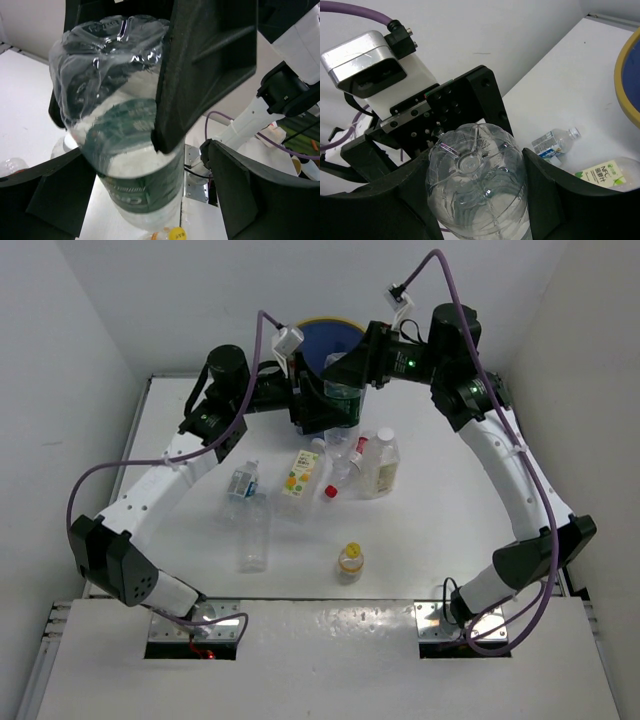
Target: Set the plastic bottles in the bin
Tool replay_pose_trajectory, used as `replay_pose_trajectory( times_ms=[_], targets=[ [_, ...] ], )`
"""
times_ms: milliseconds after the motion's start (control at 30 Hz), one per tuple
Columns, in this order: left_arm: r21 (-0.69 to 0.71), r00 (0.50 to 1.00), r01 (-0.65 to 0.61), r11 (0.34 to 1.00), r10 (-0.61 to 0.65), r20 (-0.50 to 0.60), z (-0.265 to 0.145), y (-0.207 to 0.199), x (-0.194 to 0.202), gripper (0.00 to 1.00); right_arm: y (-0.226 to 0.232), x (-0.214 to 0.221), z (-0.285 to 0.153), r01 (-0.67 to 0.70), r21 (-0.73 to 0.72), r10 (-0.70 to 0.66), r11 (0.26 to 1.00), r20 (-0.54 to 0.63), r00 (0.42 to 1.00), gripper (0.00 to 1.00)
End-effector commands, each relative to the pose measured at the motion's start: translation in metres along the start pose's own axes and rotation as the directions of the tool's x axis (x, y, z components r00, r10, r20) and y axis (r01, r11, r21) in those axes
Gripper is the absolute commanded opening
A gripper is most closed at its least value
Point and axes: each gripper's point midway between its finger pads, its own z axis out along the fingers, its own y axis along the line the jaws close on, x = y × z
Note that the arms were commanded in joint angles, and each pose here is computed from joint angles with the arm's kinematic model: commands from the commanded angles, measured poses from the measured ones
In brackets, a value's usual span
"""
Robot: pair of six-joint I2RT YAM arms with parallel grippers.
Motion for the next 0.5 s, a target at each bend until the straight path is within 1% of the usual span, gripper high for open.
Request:
replay_pose_trajectory(
  times_ms=[0, 33, 100, 133, 233, 267, 300, 333, 367, 400, 433, 467],
  targets=[
    [0.078, 0.995, -0.087, 0.993, 0.082, 0.056, 0.009, -0.026, -0.024, 0.94, 0.014, -0.018, 0.002, 0.053, -0.028, -0.052, 0.998, 0.055, 0.997, 0.00],
    [0.076, 0.996, -0.077, 0.994, 0.073, 0.051, 0.014, -0.023, -0.020, 0.92, 0.013, -0.019, 0.003, 0.053, -0.030, -0.052, 0.998, 0.054, 0.997, 0.00],
    [0.057, 0.996, -0.076, 0.995, 0.072, 0.061, 0.014, -0.020, -0.022, 0.82, 0.017, -0.022, 0.002, 0.053, -0.039, -0.051, 0.998, 0.063, 0.997, 0.00],
    [0.046, 0.995, -0.077, 0.996, 0.074, 0.061, 0.014, -0.018, -0.022, 0.72, 0.020, -0.022, 0.002, 0.054, -0.043, -0.051, 0.998, 0.063, 0.997, 0.00],
    [0.018, 0.996, -0.049, 0.999, 0.047, 0.073, 0.011, -0.001, -0.023, 0.45, 0.020, -0.022, 0.000, 0.037, -0.041, -0.034, 0.998, 0.066, 0.997, 0.14],
    [-0.004, 0.995, -0.028, 1.000, 0.029, 0.099, 0.007, 0.010, -0.031, 0.26, 0.023, -0.027, -0.006, 0.037, -0.043, -0.033, 0.998, 0.084, 0.996, 0.32],
    [-0.014, 0.994, -0.021, 1.000, 0.023, 0.110, 0.003, 0.013, -0.035, 0.16, 0.014, -0.030, -0.012, 0.024, -0.030, -0.021, 0.999, 0.090, 0.996, 0.46],
    [-0.035, 0.992, -0.017, 0.999, 0.021, 0.125, 0.001, 0.020, -0.041, 0.10, 0.012, -0.032, -0.016, 0.014, -0.022, -0.012, 1.000, 0.101, 0.995, 0.61],
    [-0.047, 0.991, -0.022, 0.999, 0.029, 0.133, -0.002, 0.026, -0.047, 0.04, 0.001, -0.042, -0.027, 0.010, 0.011, -0.011, 1.000, 0.130, 0.991, 0.75],
    [-0.088, 0.984, -0.054, 0.995, 0.068, 0.165, -0.008, 0.037, -0.064, 0.02, 0.000, -0.050, -0.036, -0.006, 0.022, 0.003, 1.000, 0.153, 0.988, 0.89],
    [-0.152, 0.977, -0.079, 0.985, 0.107, 0.184, -0.015, 0.055, -0.080, 0.02, -0.008, -0.067, -0.053, -0.021, 0.047, 0.011, 0.999, 0.201, 0.980, 1.00],
    [-0.157, 0.975, -0.098, 0.983, 0.126, 0.181, -0.015, 0.056, -0.081, 0.01, -0.026, -0.085, -0.075, -0.039, 0.095, 0.014, 0.995, 0.250, 0.968, 1.00]
  ],
)
